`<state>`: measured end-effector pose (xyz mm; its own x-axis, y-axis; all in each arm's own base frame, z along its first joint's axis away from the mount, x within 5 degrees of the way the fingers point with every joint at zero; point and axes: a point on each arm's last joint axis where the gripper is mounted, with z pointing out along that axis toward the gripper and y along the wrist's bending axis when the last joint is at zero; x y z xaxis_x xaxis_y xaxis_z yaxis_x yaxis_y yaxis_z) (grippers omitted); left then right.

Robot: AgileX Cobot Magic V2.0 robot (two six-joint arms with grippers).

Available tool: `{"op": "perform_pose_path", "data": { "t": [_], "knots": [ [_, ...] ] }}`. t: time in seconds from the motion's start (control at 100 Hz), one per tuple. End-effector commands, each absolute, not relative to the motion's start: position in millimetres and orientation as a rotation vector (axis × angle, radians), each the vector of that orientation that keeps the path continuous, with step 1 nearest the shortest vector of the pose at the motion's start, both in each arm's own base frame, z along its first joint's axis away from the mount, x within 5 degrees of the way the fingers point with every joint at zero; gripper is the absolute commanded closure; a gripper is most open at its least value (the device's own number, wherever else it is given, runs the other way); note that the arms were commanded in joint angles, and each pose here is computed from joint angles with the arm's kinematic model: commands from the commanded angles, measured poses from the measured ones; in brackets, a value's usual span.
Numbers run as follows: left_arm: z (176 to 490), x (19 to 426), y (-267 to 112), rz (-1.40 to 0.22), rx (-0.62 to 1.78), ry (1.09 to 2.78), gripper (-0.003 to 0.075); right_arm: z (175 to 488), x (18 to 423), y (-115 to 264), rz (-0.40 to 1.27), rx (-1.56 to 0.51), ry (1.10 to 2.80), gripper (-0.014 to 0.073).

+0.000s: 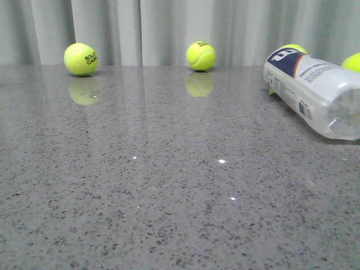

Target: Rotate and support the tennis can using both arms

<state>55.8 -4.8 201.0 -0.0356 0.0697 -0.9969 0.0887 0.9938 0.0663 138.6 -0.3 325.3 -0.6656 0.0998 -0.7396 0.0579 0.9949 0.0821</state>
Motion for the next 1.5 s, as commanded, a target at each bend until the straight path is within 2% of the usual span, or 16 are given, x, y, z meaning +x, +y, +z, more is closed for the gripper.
{"op": "perform_pose_path", "data": {
  "t": [0.0,0.04,0.07,0.18,0.46,0.72,0.94,1.03,1.2,1.33,1.49],
  "knots": [
    [196,56,-5,-0.026,0.105,1.538,0.0739,345,158,2,0.112,0.099,2.246,0.0069],
    [196,56,-5,-0.026,0.105,1.538,0.0739,349,165,3,0.133,0.107,2.248,-0.0032],
    [196,56,-5,-0.026,0.105,1.538,0.0739,349,172,4,0.154,0.115,2.26,-0.0075],
    [196,56,-5,-0.026,0.105,1.538,0.0739,355,191,10,0.229,0.117,2.294,-0.0035],
    [196,56,-5,-0.026,0.105,1.538,0.0739,358,253,43,0.373,0.02,2.427,-0.0036],
    [196,56,-5,-0.026,0.105,1.538,0.0739,325,320,55,0.446,0.066,2.559,-0.0036],
    [196,56,-5,-0.026,0.105,1.538,0.0739,301,352,62,0.498,0.102,2.626,-0.0035],
    [196,56,-5,-0.026,0.105,1.538,0.0739,299,357,63,0.504,0.099,2.645,0.0025],
    [196,56,-5,-0.026,0.105,1.538,0.0739,306,358,63,0.503,0.059,2.655,0.027],
    [196,56,-5,-0.026,0.105,1.538,0.0739,323,359,70,0.493,-0.078,2.626,0.0288],
    [196,56,-5,-0.026,0.105,1.538,0.0739,353,354,97,0.407,-0.55,2.504,0.0288]
  ]
}}
